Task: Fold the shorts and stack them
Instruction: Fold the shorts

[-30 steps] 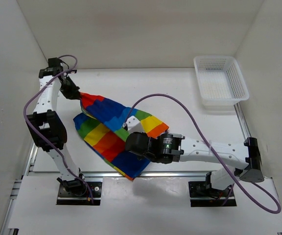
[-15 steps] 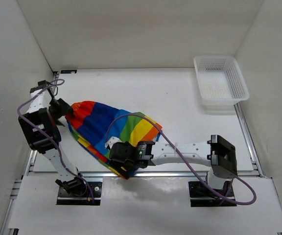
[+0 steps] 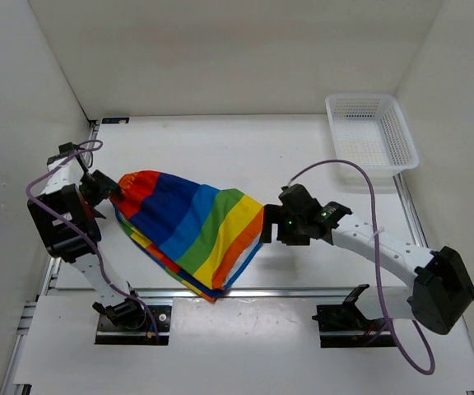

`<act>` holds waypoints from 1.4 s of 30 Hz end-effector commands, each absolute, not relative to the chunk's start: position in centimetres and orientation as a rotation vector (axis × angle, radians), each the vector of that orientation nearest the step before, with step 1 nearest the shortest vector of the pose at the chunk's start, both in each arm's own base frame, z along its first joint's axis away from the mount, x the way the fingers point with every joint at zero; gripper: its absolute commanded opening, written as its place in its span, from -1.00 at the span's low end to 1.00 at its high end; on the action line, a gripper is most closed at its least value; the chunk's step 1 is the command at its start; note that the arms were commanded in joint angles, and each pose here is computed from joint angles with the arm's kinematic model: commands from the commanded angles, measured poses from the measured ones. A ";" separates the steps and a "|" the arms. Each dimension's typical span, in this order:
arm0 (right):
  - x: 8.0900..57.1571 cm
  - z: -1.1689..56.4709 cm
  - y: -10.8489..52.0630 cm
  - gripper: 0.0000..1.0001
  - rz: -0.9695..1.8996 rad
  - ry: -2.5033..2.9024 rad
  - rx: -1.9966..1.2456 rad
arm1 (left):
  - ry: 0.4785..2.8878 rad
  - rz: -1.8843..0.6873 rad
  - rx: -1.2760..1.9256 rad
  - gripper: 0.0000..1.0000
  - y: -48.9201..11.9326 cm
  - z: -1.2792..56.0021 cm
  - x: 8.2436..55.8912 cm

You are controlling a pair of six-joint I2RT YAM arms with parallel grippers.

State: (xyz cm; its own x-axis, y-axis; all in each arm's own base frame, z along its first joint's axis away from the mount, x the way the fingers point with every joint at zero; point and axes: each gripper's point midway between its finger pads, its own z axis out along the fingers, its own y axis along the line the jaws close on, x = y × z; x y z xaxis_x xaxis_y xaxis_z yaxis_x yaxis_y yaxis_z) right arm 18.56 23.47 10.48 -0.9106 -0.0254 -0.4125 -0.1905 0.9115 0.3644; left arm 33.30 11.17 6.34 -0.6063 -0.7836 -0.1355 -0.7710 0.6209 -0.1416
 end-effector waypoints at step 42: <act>45.4 12.4 20.2 0.30 0.448 2.547 0.119 | 2.736 -0.280 -1.146 -0.27 1.5 6.5 27.7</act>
State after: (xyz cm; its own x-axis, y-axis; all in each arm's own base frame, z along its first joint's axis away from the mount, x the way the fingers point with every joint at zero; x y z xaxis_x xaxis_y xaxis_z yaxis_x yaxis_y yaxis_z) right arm 46.41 20.80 9.07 -0.8605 0.1996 -0.4686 0.0173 0.9309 0.3648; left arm 27.14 1.47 4.25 -0.7019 -0.7122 -0.0070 -0.7001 0.6917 -0.1774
